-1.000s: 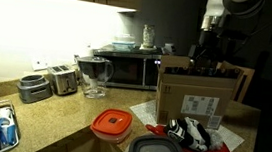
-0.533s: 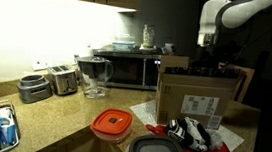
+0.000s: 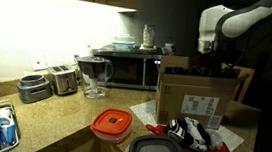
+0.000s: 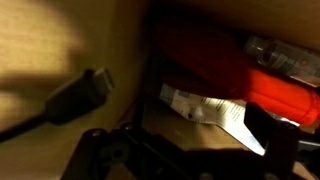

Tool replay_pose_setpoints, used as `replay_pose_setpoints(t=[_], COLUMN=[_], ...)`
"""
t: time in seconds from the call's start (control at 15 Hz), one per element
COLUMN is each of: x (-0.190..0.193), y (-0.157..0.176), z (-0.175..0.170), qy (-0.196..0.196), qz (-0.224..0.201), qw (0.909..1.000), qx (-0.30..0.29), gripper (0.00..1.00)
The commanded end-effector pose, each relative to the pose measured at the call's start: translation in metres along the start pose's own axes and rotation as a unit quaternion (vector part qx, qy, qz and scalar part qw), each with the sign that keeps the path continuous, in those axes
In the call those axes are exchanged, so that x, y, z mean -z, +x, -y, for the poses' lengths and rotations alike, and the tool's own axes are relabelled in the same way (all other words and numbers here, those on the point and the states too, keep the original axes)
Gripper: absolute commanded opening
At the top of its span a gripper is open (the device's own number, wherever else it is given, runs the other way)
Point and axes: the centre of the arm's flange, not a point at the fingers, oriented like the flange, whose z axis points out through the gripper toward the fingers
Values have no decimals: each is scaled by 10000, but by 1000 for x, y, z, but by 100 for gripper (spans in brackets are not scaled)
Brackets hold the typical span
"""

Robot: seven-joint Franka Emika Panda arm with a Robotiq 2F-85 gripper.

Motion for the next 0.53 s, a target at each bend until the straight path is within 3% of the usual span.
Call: replay_pose_setpoints(t=[0.0,0.47], x=[-6,-1], y=[-7,-16], z=[1,12], qy=[-91,-94], qz=[-190,-298], qw=[9998,9991], qx=[64,286], gripper=[100,100])
